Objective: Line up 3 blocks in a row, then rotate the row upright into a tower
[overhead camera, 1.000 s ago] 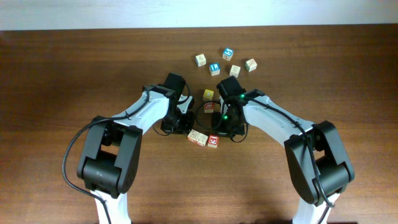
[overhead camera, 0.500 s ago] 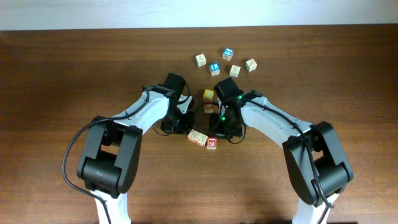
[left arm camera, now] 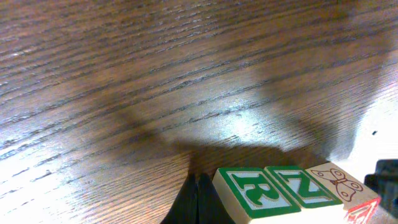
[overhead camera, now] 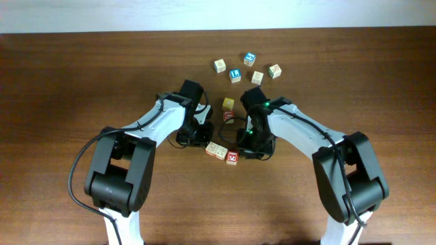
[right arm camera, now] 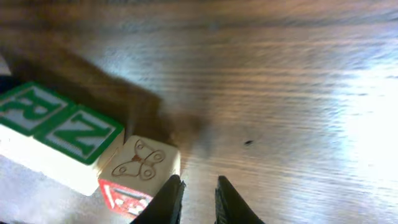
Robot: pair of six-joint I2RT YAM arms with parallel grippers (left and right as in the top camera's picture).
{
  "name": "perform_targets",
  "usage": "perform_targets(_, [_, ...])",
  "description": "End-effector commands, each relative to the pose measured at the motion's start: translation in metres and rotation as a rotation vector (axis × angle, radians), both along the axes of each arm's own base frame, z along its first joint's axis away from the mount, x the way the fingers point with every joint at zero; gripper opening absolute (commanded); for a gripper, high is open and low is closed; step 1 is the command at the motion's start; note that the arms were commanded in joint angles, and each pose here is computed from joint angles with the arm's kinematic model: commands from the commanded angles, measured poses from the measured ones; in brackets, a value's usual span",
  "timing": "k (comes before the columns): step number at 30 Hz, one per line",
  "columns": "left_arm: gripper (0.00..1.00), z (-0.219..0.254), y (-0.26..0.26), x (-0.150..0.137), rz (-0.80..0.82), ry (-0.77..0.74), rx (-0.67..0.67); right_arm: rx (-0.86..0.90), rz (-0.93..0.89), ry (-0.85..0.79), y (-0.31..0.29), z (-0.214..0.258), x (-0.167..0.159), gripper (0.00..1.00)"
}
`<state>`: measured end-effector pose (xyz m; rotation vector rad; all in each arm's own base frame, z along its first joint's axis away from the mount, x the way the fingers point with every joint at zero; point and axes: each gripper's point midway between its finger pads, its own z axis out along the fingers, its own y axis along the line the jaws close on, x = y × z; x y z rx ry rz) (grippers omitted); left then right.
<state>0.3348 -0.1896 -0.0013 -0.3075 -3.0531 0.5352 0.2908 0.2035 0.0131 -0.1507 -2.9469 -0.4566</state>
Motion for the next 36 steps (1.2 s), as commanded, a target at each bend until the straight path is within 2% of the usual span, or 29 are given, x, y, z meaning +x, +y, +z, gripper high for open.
perform_targets(1, [0.00, 0.003, 0.001, -0.001, -0.002, -0.013, 0.012, -0.016, 0.005, 0.014, 0.001, -0.003, -0.004, 0.17])
perform_targets(13, [0.00, 0.003, 0.001, -0.001, -0.002, -0.013, 0.012, -0.025, 0.045, 0.029, 0.013, -0.003, -0.017, 0.15])
perform_targets(29, [0.00, 0.003, 0.001, -0.001, -0.002, -0.012, 0.011, 0.017, 0.051, -0.060, 0.024, 0.006, 0.007, 0.16])
perform_targets(36, [0.00, 0.003, 0.003, -0.006, 0.040, 0.024, 0.023, -0.001, 0.071, -0.102, 0.023, 0.013, 0.017, 0.25])
